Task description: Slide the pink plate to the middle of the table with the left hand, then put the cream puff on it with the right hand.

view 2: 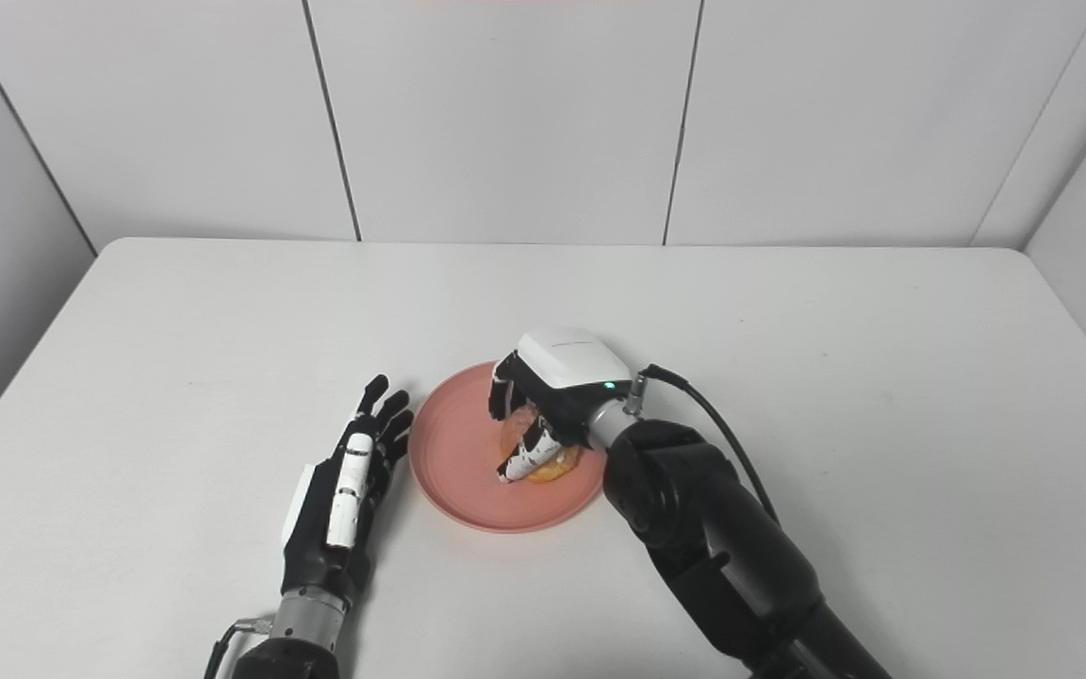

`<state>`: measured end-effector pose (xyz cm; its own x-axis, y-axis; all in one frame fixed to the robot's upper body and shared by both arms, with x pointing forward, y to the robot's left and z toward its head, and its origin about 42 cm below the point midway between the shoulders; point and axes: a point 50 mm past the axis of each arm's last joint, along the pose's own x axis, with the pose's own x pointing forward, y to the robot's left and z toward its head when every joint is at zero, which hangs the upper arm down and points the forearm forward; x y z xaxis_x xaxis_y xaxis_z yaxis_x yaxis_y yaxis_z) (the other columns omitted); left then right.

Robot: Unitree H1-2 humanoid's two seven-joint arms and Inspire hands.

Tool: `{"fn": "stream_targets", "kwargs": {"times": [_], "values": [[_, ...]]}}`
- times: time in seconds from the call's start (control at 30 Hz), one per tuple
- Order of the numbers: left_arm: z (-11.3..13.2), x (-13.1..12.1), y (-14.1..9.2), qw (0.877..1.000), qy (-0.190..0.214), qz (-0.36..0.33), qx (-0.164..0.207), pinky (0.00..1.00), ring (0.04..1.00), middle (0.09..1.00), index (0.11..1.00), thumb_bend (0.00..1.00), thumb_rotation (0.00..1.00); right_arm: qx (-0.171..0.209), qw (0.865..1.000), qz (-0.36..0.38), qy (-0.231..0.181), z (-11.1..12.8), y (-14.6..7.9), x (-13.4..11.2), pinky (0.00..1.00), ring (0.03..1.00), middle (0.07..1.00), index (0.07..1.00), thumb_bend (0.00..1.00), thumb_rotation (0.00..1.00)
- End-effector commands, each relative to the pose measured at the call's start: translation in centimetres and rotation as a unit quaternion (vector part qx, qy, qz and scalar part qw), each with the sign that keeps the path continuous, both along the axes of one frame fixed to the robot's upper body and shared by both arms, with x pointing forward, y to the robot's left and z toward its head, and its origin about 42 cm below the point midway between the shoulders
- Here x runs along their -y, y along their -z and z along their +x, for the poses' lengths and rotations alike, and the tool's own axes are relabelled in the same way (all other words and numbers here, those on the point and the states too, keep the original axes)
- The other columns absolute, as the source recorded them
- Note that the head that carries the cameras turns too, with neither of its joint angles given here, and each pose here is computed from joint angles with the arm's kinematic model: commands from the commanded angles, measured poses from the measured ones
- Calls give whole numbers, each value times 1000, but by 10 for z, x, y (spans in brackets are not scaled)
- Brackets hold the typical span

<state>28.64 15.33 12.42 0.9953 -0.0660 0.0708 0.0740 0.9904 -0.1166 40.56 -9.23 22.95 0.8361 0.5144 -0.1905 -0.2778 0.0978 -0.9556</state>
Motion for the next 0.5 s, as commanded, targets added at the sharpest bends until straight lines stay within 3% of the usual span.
{"fn": "stream_targets", "kwargs": {"times": [0.0, 0.07, 0.13, 0.3, 0.37, 0.47], "values": [[-1, 4, 2, 1000, 1, -1, -5, 920, 918, 931, 937, 435, 1000, 30, 999, -2, -16, -5, -24, -6, 414, 575, 703, 606, 627, 117], [-1, 4, 2, 1000, 1, 1, -6, 919, 918, 930, 935, 437, 1000, 29, 999, -9, -21, -10, -31, -6, 385, 546, 697, 720, 726, 145], [-1, 4, 1, 1000, 0, 2, -6, 917, 918, 929, 932, 440, 1000, 31, 999, -16, -26, -16, -39, -6, 409, 576, 719, 756, 759, 177], [-1, 4, 1, 1000, 1, 2, -9, 915, 919, 929, 931, 441, 1000, 38, 998, -20, -40, -28, -55, -4, 443, 607, 731, 783, 798, 202], [-1, 4, 1, 1000, 1, 2, -10, 914, 918, 928, 929, 439, 1000, 40, 998, -26, -45, -33, -61, -3, 497, 695, 791, 809, 814, 238], [0, 4, 1, 1000, 2, 3, -9, 917, 919, 928, 928, 440, 1000, 38, 998, -35, -46, -37, -67, -2, 528, 749, 828, 841, 832, 270]]}}
